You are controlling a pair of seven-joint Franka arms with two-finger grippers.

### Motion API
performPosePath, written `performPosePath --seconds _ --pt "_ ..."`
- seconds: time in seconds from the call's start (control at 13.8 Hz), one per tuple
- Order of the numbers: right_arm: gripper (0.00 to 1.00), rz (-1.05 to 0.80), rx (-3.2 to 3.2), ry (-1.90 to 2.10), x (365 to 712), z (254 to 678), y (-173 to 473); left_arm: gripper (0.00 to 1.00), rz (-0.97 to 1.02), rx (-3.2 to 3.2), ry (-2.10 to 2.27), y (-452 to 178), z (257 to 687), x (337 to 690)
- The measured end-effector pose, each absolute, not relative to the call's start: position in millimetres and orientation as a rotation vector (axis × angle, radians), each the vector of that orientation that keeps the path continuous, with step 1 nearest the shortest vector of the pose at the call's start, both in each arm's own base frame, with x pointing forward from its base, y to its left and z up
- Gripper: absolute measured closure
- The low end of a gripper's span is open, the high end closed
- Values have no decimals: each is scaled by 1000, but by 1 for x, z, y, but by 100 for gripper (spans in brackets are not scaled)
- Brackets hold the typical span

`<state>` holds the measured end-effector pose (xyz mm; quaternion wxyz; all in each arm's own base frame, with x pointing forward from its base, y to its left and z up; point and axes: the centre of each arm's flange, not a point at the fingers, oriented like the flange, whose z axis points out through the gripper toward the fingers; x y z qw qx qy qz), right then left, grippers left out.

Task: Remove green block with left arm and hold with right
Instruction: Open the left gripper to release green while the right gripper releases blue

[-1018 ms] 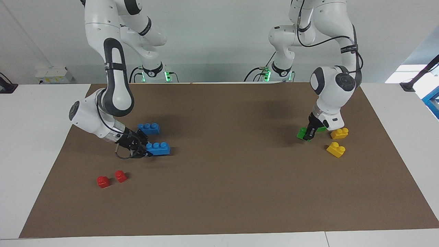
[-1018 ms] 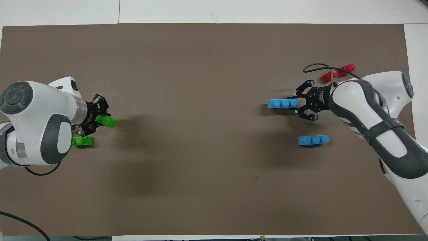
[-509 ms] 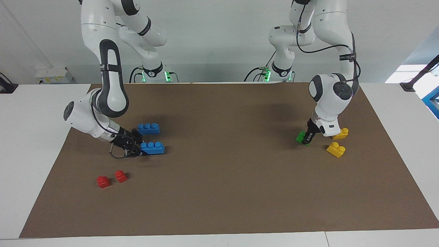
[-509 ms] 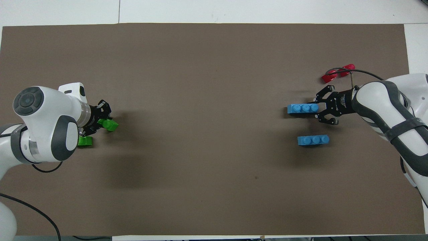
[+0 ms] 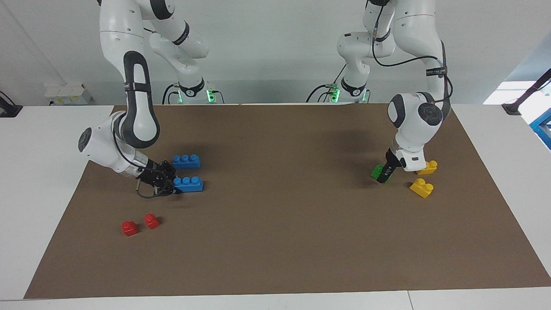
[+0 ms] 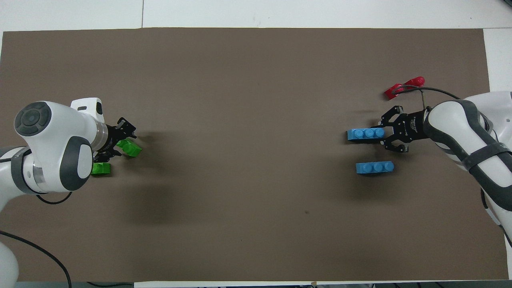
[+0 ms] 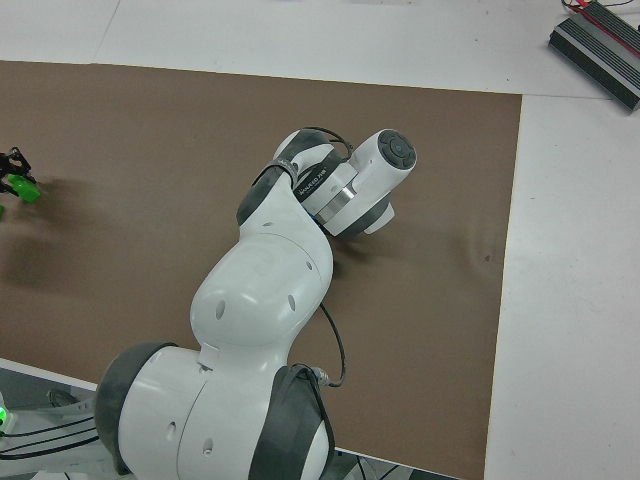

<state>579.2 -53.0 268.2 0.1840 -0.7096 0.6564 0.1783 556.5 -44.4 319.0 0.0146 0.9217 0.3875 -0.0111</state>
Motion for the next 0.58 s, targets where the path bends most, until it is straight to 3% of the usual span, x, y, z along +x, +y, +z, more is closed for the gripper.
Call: performPosePath --seconds 0.15,0.36,0.58 --pt "64 488 -2047 1789 578 267 -55 0 -45 2886 1165 -40 347 569" --pt "60 476 -2067 1759 578 268 -55 0 -48 2893 1140 -38 406 581" --pt "28 452 -2068 1747 582 279 -54 0 -31 2905 1091 -38 455 579"
